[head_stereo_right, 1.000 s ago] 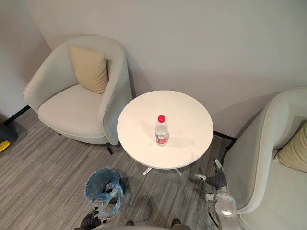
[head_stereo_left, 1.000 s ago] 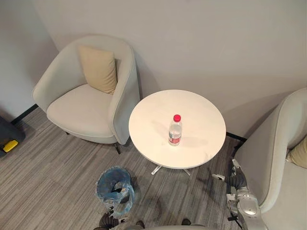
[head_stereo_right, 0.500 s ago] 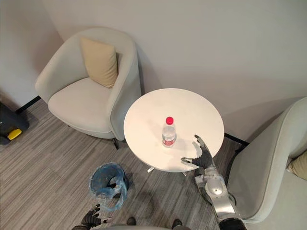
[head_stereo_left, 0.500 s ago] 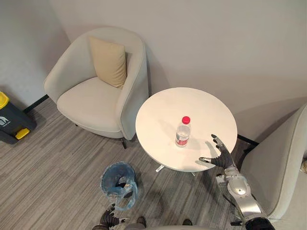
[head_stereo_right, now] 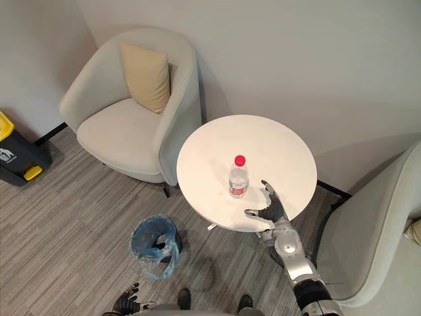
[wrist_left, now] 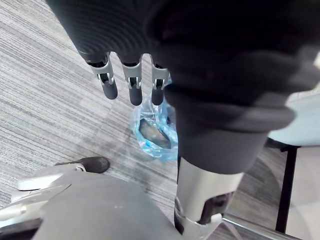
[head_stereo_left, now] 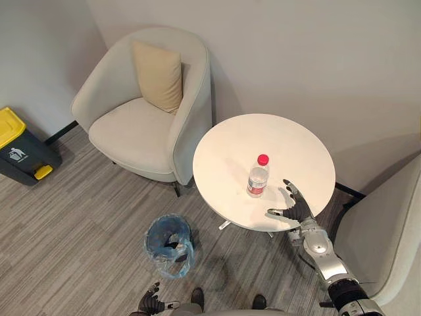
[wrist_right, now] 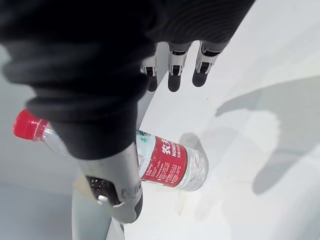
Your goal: Gather rubbish on tea table into small bin, then transfer packed bag to large trash can.
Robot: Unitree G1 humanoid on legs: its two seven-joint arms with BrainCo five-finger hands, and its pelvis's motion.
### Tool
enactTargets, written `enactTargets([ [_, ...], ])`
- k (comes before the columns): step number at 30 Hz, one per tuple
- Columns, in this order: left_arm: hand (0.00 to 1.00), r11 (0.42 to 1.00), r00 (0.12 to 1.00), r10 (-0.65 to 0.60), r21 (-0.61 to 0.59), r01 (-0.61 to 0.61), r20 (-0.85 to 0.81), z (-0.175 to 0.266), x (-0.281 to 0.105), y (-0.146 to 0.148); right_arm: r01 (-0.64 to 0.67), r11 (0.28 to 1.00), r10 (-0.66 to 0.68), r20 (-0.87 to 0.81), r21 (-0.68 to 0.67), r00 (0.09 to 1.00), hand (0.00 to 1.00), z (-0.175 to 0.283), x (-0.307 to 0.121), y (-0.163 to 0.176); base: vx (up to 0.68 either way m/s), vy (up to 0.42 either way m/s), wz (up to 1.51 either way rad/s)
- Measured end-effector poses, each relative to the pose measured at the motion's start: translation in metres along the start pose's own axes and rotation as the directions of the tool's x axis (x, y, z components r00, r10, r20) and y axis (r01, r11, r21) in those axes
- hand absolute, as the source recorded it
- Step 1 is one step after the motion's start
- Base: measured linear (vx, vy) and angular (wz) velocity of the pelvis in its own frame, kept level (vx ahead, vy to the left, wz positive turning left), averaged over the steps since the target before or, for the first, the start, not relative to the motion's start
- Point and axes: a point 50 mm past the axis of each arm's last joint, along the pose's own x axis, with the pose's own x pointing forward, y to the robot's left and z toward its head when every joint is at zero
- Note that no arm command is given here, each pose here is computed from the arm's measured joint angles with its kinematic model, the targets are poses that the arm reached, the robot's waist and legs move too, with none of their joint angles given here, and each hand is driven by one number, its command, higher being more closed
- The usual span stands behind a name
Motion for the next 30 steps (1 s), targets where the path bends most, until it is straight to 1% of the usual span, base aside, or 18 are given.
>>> enactTargets([
  [9, 0.0, 1.0, 1.0, 0.001, -0.003, -0.001, 0.02, 0.002, 0.0, 0.0, 0.025, 0.998, -0.024, -0.017, 0.058, 1.0, 0.0, 0.003, 0.011, -0.003, 0.0, 0.0, 0.0],
  [20, 0.0, 1.0, 1.0, 0.002, -0.005, -0.002, 0.031, 0.005, 0.001, 0.0, 0.105, 0.984, -0.104, -0.011, 0.143, 0.995, 0.0, 0.016, 0.028, -0.014, 0.0, 0.001, 0.04],
  [26, 0.0, 1.0, 0.999, 0.001, -0.008, 0.0, 0.049, 0.009, 0.001, -0.001, 0.101, 0.981, -0.109, 0.043, 0.168, 0.993, 0.0, 0.035, 0.041, -0.016, -0.01, 0.001, 0.06],
  [30, 0.0, 1.0, 0.999, -0.004, -0.012, 0.004, 0.053, 0.01, 0.001, -0.003, 0.092, 0.983, -0.101, 0.051, 0.16, 0.994, 0.0, 0.041, 0.047, -0.015, 0.0, 0.001, 0.01],
])
